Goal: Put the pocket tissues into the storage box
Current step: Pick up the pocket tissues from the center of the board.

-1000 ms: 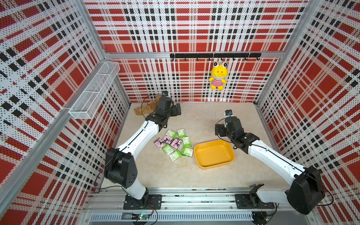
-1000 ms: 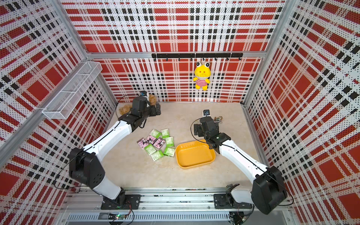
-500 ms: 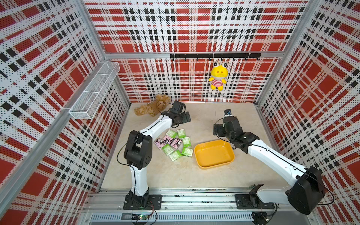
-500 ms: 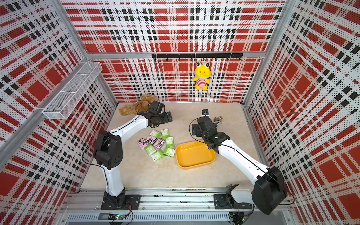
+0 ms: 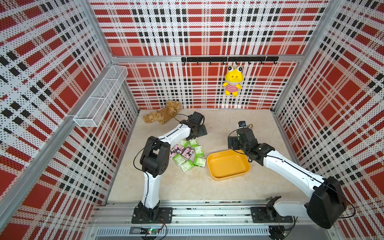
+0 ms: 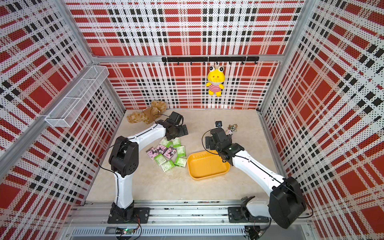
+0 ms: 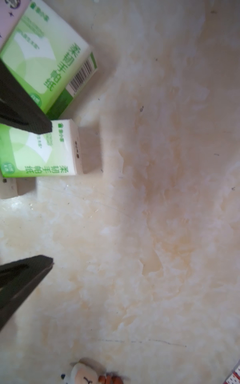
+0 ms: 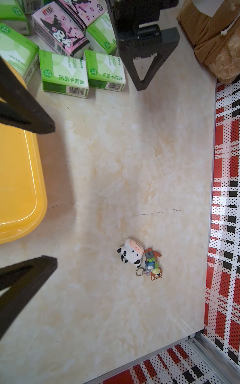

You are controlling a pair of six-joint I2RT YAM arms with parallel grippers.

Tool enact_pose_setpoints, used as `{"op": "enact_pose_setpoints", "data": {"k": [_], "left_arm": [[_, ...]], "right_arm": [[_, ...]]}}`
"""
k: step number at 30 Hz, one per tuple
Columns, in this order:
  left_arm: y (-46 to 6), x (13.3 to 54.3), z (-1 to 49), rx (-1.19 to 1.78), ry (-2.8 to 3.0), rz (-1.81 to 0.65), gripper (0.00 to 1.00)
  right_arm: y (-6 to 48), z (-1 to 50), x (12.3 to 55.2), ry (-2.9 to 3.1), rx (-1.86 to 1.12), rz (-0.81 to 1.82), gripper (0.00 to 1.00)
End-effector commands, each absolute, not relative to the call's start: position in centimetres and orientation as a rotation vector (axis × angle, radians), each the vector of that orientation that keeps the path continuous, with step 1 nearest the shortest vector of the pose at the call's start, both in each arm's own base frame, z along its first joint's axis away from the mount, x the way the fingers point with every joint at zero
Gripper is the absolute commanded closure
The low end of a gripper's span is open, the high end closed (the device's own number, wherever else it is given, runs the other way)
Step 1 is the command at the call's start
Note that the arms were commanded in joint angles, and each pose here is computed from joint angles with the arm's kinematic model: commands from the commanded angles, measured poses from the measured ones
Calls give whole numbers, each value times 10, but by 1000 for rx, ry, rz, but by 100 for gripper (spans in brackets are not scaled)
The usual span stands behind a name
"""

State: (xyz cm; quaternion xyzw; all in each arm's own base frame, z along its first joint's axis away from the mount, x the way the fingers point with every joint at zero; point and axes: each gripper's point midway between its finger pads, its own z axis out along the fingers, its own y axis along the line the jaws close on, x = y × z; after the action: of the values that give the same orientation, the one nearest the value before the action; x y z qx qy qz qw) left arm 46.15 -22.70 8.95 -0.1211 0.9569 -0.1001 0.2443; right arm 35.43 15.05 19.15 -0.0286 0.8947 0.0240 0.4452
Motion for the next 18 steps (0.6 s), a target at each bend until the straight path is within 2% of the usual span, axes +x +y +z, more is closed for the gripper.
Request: {"op": "enact_pose_setpoints", "data": {"k": [1,5,18], "left_arm": [[-214,446,82,-345,2646,-165,1],[-210,432,74,-356,2666,-145,1],[-220,421,68,-351,2696,-184,1]], "right_arm": [[150,189,350,2224,-64,70,0],[151,184,350,2234,-68,71,0],[153,178,349,2252,-79,75,0]]}}
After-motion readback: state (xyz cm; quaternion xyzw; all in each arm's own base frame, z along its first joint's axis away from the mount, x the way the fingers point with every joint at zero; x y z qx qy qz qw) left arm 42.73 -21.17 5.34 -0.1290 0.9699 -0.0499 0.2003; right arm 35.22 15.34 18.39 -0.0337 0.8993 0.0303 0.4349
